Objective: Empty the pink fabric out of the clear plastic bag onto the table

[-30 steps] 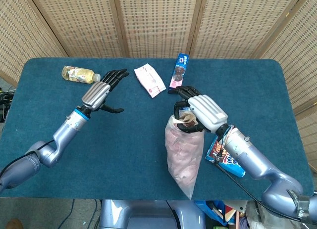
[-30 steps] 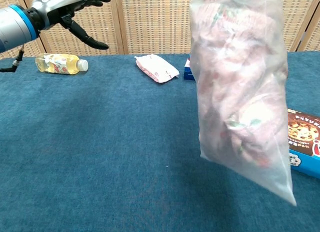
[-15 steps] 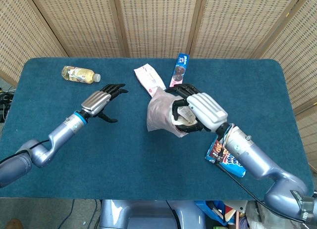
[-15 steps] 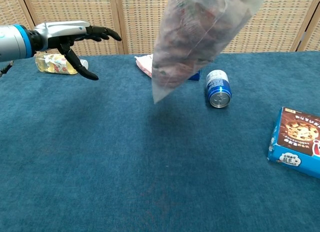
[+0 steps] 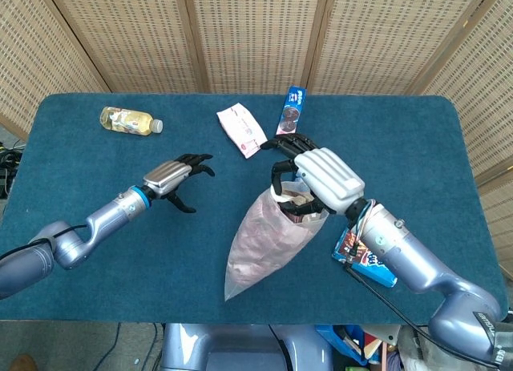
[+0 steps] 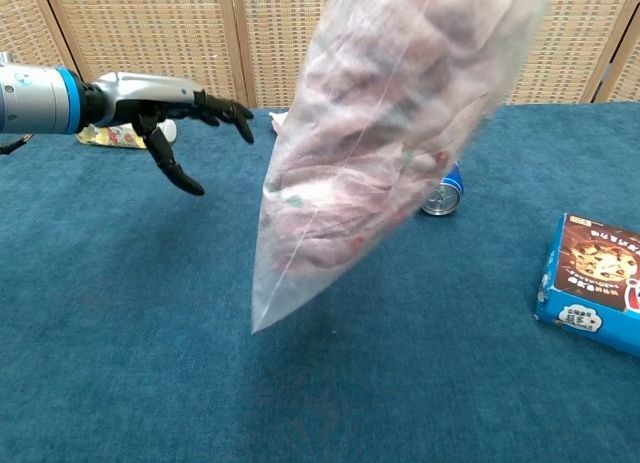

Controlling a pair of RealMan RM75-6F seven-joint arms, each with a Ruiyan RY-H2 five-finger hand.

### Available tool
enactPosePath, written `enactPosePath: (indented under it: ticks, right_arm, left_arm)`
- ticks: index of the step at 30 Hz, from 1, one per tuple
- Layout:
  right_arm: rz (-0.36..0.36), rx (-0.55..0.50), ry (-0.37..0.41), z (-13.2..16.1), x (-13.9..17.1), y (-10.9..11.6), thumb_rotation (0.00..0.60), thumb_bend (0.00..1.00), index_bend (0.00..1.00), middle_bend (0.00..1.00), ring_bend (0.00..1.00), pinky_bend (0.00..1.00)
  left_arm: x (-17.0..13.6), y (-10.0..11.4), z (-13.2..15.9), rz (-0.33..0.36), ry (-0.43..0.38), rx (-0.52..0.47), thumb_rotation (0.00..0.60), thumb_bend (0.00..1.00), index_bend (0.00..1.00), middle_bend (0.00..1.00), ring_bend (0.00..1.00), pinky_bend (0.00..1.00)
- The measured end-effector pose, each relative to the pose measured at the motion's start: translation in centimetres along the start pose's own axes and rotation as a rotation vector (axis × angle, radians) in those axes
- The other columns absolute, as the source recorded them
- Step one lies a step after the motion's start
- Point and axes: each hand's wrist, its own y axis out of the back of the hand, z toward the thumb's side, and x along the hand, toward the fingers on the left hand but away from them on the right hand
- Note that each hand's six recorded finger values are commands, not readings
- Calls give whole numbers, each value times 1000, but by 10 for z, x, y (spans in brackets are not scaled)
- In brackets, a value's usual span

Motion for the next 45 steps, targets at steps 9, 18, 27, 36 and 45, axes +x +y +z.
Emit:
enactPosePath:
  ticks: [9, 18, 27, 36, 45]
  right_arm:
    - [24, 13, 53, 20, -6, -5, 600, 639, 749, 171, 74, 47]
    - [21, 12, 33, 19, -15, -5, 600, 639, 748, 171, 74, 47]
    - [44, 27, 67, 33, -11, -9, 600, 639, 749, 172, 74, 47]
    - [62, 37, 94, 43, -19, -14, 600, 639, 748, 171, 74, 47]
    - [73, 30, 97, 47, -21, -19, 600, 639, 749, 171, 74, 47]
  left_arm:
    - [-2, 0, 6, -23, -16, -21, 600, 145, 237, 0, 0, 0]
    - [2, 0, 9, -7, -28, -41, 600, 145, 237, 0, 0, 0]
    - [3, -9, 18, -56, -45, -78, 600, 144, 237, 0, 0, 0]
    - [14, 3, 39, -45, -93, -148, 600, 145, 236, 0, 0, 0]
    - [24, -9, 54, -83, -110, -159, 600, 145, 240, 0, 0, 0]
